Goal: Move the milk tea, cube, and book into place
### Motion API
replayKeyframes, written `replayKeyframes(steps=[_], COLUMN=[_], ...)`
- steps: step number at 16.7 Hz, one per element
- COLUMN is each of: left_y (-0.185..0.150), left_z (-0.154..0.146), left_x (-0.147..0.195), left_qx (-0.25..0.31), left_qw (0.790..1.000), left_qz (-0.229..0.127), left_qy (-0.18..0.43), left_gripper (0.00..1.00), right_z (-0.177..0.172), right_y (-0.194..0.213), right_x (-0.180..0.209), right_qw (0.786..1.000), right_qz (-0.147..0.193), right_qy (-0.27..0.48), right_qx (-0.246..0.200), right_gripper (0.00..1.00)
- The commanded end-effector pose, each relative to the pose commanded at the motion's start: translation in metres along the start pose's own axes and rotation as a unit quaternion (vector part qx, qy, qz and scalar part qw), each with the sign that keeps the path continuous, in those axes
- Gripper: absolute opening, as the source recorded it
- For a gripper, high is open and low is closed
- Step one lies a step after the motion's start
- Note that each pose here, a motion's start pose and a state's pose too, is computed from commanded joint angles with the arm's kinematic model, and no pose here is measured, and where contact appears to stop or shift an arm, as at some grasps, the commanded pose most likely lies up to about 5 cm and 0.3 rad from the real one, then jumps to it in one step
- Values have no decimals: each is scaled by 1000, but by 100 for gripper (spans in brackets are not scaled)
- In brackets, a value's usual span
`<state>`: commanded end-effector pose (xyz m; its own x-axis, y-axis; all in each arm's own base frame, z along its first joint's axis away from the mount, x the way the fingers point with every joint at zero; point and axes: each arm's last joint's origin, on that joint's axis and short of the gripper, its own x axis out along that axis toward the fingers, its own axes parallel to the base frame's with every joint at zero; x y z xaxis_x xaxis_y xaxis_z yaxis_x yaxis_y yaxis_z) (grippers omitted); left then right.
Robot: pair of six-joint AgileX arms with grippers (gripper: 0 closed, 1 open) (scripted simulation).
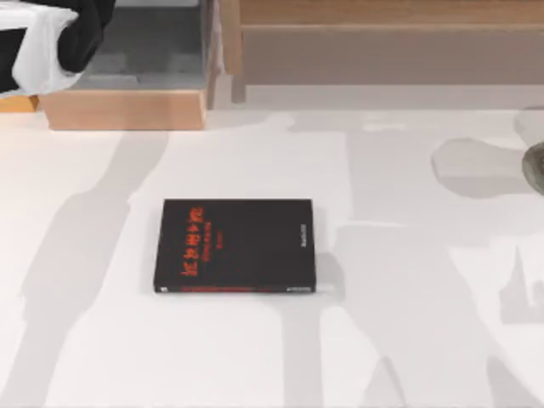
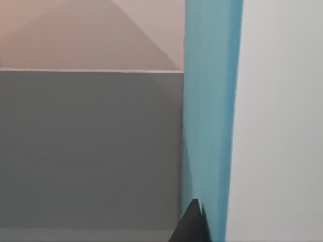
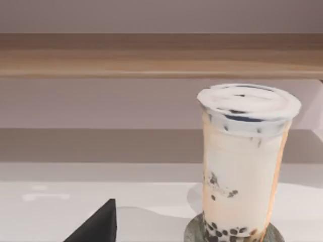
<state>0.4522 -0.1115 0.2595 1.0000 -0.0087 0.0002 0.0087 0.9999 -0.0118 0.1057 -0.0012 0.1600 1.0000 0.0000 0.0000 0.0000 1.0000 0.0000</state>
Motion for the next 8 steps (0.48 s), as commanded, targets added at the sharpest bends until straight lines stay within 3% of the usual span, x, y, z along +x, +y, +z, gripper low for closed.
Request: replayKeyframes(steps=[4,8], left_y=[-10,-27], left_z=[27,68], left_x=[-25,-88], left_qx=[43,148], left_qw=[998,985], left_qz=[27,72], left_qy=[-26,-54], left_gripper=[0,0], right_z=[0,0], right_y=[0,0], right_x=[0,0], right_qw=[1000,1000], right_qz=[0,0], right_qy=[0,0], right_qx=[0,0], right_gripper=[100,100])
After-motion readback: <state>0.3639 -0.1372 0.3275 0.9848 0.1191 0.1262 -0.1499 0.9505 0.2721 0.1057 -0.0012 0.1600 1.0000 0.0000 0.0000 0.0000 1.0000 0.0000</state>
